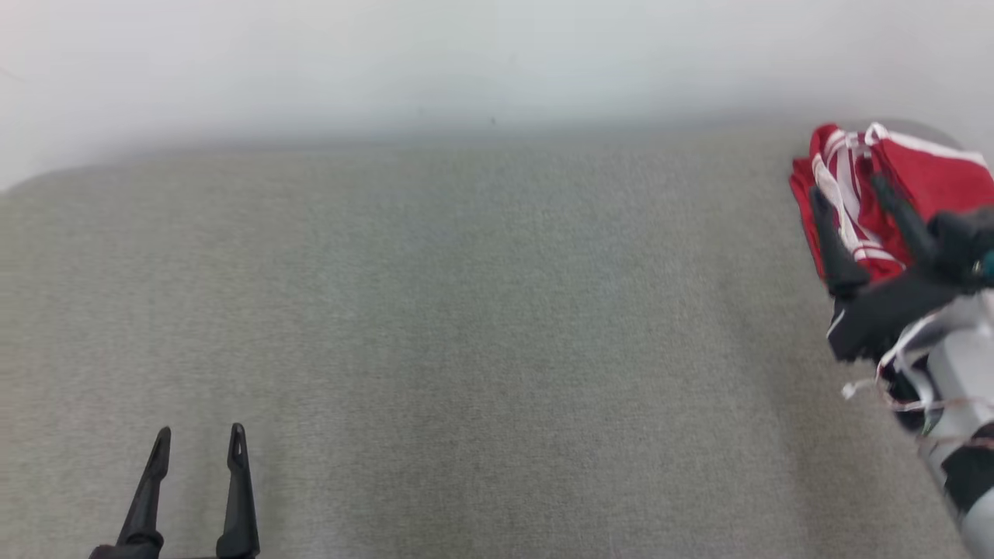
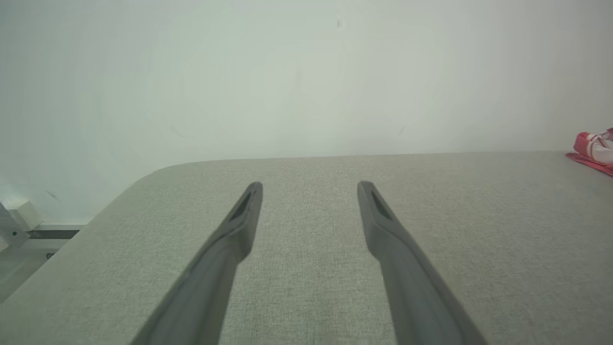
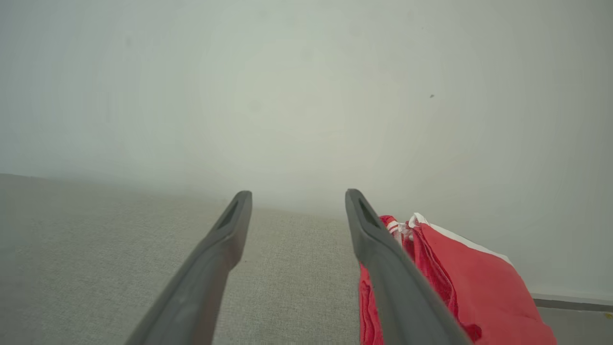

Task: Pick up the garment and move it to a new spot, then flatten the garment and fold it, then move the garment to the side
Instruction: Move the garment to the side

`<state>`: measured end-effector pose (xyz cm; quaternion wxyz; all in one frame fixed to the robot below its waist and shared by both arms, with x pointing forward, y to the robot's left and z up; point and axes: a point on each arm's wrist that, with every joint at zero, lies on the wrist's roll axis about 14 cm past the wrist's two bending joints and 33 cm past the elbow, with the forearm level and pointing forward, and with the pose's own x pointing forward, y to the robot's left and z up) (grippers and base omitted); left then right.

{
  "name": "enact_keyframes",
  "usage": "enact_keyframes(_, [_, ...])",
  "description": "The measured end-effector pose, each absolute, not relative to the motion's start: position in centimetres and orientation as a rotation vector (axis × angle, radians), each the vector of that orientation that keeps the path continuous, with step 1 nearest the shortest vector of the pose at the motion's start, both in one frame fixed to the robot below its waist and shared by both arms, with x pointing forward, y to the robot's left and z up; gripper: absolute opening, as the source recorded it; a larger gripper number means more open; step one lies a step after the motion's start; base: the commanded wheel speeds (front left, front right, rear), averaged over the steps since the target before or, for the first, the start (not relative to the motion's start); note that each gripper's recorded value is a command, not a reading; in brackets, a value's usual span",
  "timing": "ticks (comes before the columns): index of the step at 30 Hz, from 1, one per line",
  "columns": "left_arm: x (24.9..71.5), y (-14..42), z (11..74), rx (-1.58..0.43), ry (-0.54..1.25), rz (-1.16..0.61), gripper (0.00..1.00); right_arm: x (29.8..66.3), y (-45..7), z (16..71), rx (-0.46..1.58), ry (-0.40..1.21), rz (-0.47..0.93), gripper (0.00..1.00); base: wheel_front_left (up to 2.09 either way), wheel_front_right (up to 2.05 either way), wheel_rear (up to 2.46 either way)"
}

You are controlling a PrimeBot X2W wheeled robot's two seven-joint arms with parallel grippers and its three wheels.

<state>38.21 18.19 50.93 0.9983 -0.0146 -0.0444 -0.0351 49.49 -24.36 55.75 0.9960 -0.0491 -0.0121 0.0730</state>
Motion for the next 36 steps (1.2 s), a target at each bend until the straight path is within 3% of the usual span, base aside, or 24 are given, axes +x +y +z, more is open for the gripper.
enact_keyframes(9, [36.6,19.4,51.6,-0.041,-0.104,-0.024,1.0,45.5,-20.6,54.1,0.024,-0.061,0.175,1.0,0.0,0.0,0.0])
enact_keyframes(23, [36.4,19.5,51.1,-0.056,-0.091,-0.036,1.0,38.2,-18.6,51.1,0.137,-0.033,0.103,1.0,0.0,0.0,0.0])
enact_keyframes(36, [35.7,20.2,50.4,-0.051,-0.068,-0.003,1.0,35.5,-18.4,50.3,0.158,-0.008,0.062,1.0,0.0,0.0,0.0])
